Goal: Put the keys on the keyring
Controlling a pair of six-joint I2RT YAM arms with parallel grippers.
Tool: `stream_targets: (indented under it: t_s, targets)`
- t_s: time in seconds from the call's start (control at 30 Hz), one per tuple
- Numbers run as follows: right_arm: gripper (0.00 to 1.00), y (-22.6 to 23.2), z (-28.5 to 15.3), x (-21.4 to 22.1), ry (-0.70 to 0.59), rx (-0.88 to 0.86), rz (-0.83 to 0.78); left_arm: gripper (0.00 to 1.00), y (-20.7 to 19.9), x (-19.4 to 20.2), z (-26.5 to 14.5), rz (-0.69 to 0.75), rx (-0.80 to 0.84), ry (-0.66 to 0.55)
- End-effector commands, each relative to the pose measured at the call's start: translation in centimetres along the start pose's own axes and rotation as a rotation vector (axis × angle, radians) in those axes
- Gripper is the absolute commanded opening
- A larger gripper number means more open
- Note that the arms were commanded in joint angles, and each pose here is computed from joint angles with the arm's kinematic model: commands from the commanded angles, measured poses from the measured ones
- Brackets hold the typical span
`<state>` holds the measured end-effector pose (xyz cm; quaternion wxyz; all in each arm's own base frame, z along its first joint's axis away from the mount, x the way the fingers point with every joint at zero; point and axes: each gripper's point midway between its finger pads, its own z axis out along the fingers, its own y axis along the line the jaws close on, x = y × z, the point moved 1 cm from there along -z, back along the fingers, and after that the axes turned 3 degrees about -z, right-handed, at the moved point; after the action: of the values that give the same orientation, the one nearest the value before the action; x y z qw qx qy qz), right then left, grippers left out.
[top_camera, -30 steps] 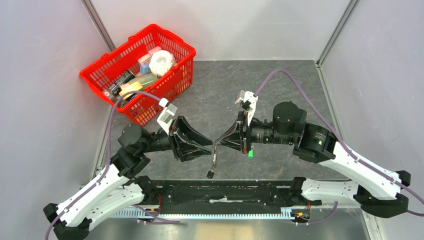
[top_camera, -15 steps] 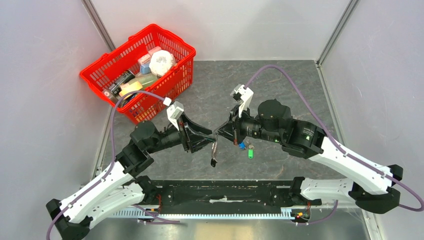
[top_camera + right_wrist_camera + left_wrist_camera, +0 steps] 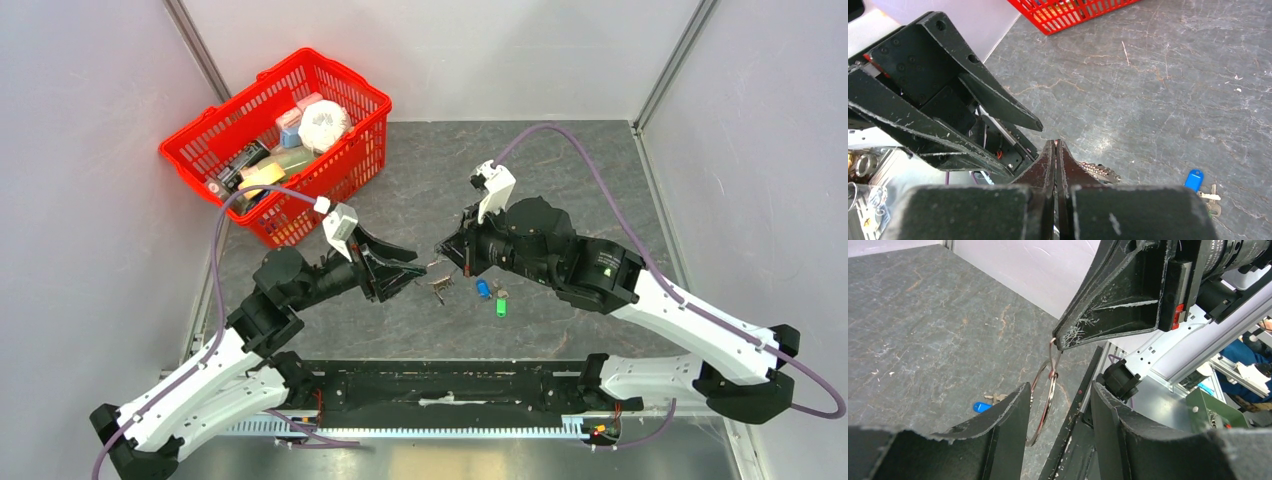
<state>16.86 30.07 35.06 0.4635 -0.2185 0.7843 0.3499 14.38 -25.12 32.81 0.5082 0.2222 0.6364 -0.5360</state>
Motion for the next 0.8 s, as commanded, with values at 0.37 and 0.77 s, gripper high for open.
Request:
stream_targets:
  t_s: [0.37,0.77]
  targets:
    - [0.0,0.8,0.4,-3.3,-0.076,0.035,0.095,0.55,-0.2,-2.5,0.9,0.168,0.028,-0.101]
    - [0.0,1.3,1.0,-3.2,-0.057,0.019,0.123,0.56,0.1,-2.2,1.3,0.224,0.047,-0.111]
